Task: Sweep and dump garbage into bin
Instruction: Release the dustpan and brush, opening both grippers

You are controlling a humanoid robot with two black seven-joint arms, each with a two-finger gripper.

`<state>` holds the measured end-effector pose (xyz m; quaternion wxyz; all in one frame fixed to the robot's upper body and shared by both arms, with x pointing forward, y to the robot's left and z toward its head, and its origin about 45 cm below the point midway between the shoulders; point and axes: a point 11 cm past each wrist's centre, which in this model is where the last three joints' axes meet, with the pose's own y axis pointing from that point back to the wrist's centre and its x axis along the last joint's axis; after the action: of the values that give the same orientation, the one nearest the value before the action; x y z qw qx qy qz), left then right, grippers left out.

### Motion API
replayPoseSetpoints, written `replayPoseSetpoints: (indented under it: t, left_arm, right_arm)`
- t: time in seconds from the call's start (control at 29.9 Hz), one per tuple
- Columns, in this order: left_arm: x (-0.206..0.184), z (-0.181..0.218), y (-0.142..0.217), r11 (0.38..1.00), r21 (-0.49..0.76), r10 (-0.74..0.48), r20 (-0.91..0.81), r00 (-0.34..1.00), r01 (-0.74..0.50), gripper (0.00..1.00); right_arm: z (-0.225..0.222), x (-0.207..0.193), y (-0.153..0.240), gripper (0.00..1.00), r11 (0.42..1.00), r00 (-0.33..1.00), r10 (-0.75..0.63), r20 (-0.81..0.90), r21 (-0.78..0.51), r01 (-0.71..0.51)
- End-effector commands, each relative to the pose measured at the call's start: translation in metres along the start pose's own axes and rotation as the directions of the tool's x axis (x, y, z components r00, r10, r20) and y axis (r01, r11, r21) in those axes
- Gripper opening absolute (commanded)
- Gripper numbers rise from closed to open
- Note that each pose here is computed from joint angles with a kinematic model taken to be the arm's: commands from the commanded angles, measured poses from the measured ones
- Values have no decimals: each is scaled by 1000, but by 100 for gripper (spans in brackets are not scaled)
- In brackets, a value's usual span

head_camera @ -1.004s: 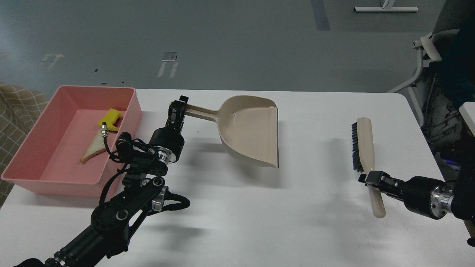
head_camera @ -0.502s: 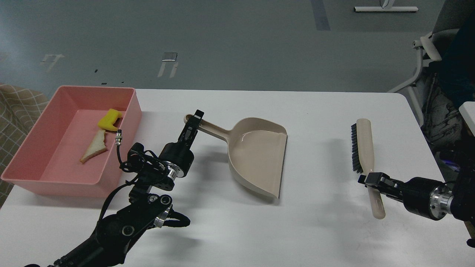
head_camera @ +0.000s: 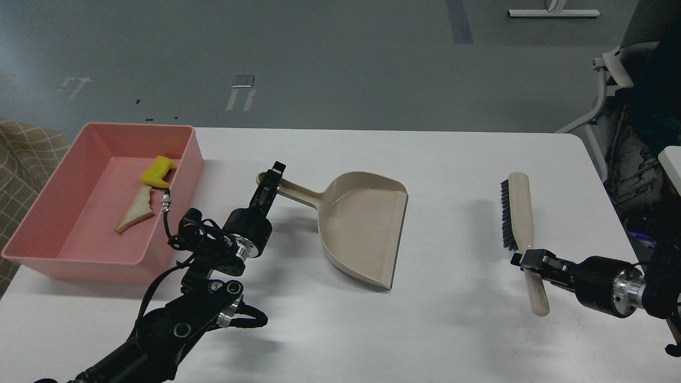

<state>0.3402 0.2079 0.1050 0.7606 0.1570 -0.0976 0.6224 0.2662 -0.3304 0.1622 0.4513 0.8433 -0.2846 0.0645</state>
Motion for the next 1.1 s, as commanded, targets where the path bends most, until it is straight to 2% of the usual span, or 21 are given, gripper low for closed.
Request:
replayPoseSetpoints:
  t: [0.0,0.47,0.57,0.6,0.77,0.8,0.94,1.0,1.07]
  left_arm:
    - [-1,-1,1,1000,2,-15,3,1000,15,97]
    - [15,-30,30,992,62,-118,75,990,114,97]
    - [14,-29,41,990,58,-133,65,989,129,97]
    - [15,-28,46,988,54,-145,64,987,142,97]
    - [18,-24,58,983,43,-181,66,981,178,97]
    - [21,-24,60,983,43,-182,71,981,179,97]
    - [27,-23,65,982,43,-186,83,979,183,97]
    - [32,-19,70,981,34,-195,90,977,192,97]
    - [36,-17,73,980,30,-200,96,975,198,97]
  right_arm:
    - [-2,-2,-4,0,1000,1000,-2,4,9,2]
    - [0,-4,-6,0,1000,1000,-4,12,0,4]
    - [1,-4,-6,24,1000,1000,-3,15,-5,3]
    - [2,-4,-6,37,1000,1000,-3,17,-9,3]
    - [3,-3,-4,63,1000,1000,-4,28,-10,5]
    - [2,-3,-4,73,1000,999,-5,40,-8,6]
    - [4,-6,-4,82,1000,999,-12,52,-10,12]
    - [5,-6,-2,90,1000,999,-11,53,-17,12]
    - [7,-4,2,92,1000,999,-8,49,-24,9]
